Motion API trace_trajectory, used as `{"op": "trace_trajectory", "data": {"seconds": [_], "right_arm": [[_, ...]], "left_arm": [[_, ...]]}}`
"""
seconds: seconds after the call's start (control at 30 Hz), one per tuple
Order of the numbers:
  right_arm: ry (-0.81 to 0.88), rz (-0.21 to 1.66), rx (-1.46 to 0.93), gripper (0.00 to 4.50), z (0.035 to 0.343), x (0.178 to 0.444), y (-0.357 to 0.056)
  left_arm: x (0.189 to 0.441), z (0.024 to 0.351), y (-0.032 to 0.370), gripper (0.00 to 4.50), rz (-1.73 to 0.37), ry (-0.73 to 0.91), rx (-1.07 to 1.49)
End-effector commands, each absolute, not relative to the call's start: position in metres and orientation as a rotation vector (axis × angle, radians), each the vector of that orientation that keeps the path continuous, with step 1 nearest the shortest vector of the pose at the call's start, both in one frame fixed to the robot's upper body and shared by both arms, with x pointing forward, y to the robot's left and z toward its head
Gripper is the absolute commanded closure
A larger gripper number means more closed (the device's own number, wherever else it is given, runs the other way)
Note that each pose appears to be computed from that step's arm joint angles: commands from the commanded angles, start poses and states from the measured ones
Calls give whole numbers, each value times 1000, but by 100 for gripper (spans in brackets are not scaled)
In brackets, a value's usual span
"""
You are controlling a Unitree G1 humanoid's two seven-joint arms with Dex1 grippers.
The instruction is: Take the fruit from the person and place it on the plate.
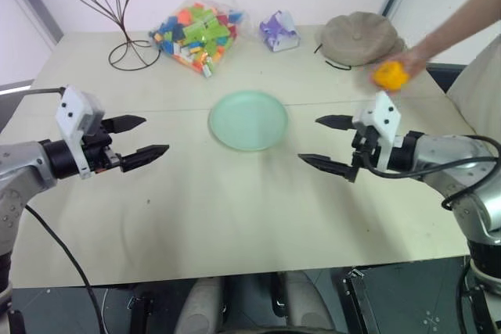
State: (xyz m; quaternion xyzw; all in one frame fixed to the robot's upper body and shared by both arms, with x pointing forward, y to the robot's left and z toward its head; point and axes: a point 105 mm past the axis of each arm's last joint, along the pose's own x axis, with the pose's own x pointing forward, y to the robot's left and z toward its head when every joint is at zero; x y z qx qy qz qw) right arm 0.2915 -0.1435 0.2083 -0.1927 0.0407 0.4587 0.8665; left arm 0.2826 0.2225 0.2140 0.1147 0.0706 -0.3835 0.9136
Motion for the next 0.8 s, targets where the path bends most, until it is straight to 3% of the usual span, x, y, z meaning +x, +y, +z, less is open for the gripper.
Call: {"op": "trace_trajectory", "data": {"seconds": [0.03, 0.8], "right_arm": [[39, 947, -438, 0, 223, 287, -147], [64, 921, -441, 0, 227, 280, -154]], "left_arm": [[278, 227, 220, 7, -803, 99, 267], [281, 222, 215, 7, -834, 111, 247]]}}
